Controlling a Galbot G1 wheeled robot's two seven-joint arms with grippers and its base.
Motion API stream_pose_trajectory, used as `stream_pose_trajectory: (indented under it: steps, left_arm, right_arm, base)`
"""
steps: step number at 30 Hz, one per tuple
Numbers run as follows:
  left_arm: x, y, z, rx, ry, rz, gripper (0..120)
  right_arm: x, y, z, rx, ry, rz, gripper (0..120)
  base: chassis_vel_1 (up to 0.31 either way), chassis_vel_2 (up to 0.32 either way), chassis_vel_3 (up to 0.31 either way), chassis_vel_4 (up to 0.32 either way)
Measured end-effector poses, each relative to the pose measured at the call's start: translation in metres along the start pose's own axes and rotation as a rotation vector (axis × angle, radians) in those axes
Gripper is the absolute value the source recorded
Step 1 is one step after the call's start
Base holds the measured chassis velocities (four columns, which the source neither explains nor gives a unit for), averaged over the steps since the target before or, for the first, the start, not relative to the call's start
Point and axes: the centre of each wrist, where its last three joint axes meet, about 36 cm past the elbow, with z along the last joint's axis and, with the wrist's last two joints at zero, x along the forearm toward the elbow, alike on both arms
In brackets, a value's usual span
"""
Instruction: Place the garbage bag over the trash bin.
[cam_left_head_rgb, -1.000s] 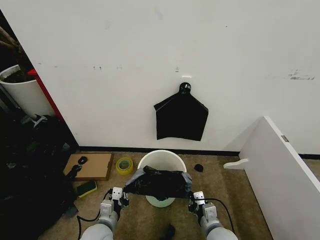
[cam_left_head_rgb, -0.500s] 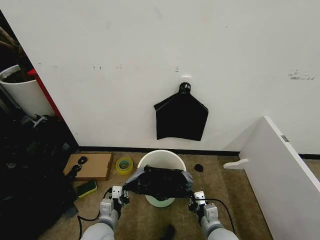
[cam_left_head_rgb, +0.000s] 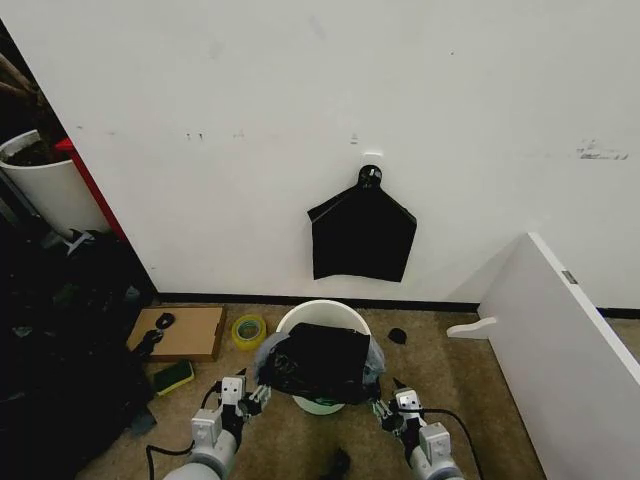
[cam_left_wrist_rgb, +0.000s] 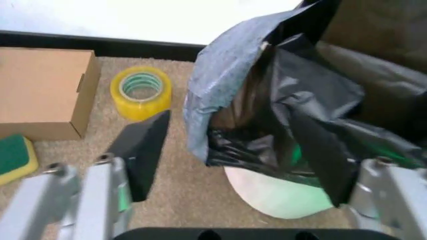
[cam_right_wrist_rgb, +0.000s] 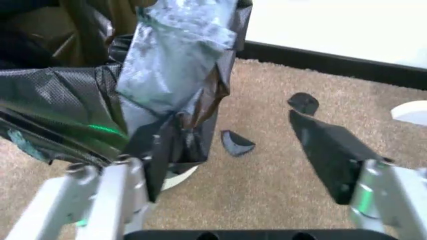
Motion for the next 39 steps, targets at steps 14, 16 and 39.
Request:
stream_pose_trajectory:
  steps: [14, 16, 39]
  left_arm:
    - [0.022, -0.015, 0.004, 0.029, -0.060, 0.055, 100]
    - [0.023, -0.017, 0.004, 0.036, -0.059, 0.060, 100]
    - [-0.024, -0.016, 0.020, -0.119, -0.106, 0.070, 100]
  right_arm:
    - [0.032, -0.025, 0.009, -0.322, -0.112, 0.014, 100]
    - [0.034, -0.027, 0.008, -0.355, -0.123, 0.005, 100]
    - [0.032, -0.001, 0.026, -0.284, -0.153, -0.144, 100]
  base:
    - [0.000, 0.000, 0.000, 0.000]
    - [0.000, 0.000, 0.000, 0.000]
    - [0.000, 0.000, 0.000, 0.000]
